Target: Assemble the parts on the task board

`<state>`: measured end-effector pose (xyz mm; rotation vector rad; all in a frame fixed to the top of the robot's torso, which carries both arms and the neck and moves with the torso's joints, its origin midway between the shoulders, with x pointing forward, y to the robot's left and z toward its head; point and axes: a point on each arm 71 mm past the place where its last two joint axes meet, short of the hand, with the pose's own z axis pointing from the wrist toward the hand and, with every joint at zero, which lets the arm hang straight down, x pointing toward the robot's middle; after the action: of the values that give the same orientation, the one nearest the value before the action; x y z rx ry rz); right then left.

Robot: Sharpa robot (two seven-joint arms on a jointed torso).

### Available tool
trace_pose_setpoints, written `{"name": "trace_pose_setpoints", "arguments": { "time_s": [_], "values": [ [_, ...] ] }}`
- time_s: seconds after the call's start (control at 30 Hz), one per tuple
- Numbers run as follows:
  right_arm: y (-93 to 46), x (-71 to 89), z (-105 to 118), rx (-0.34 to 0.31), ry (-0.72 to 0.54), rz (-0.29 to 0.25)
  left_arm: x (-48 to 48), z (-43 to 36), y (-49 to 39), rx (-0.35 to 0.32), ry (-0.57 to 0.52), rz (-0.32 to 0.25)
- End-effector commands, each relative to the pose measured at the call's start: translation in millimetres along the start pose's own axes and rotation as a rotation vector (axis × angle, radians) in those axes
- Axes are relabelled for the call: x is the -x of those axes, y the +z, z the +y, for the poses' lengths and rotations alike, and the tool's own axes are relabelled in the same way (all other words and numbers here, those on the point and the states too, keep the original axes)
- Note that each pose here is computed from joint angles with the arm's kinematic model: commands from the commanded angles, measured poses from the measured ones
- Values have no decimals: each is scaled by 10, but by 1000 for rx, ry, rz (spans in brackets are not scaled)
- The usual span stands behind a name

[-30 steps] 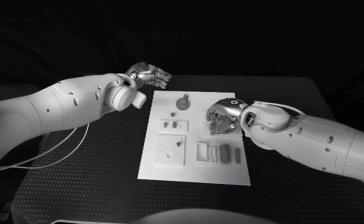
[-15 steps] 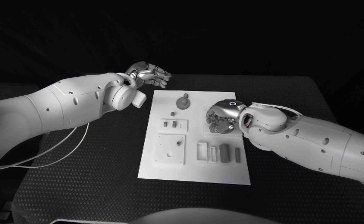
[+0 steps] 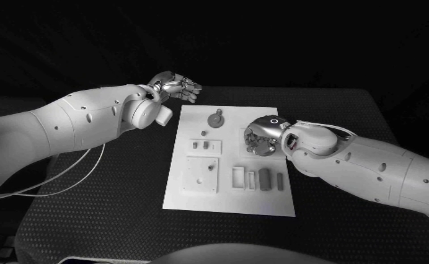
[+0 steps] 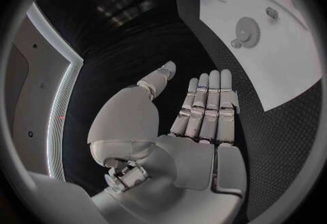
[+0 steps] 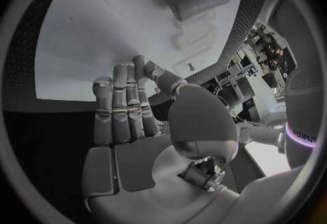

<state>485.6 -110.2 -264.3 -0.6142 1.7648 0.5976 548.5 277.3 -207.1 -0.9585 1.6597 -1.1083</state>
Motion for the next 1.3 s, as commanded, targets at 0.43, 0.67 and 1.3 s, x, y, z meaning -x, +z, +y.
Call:
{"name": "trace_pose_setpoints", "arguments": {
  "time_s": [0.43, 0.67, 1.3],
  "values": [
    [-28, 46, 37, 5, -26, -71, -11, -19, 0, -13, -8, 13],
    [-68, 134, 51, 9, -25, -96, -8, -18, 1, -13, -8, 11],
    [-105, 530, 350, 99, 38, -154, -11, -22, 4, -14, -8, 10]
  ]
}}
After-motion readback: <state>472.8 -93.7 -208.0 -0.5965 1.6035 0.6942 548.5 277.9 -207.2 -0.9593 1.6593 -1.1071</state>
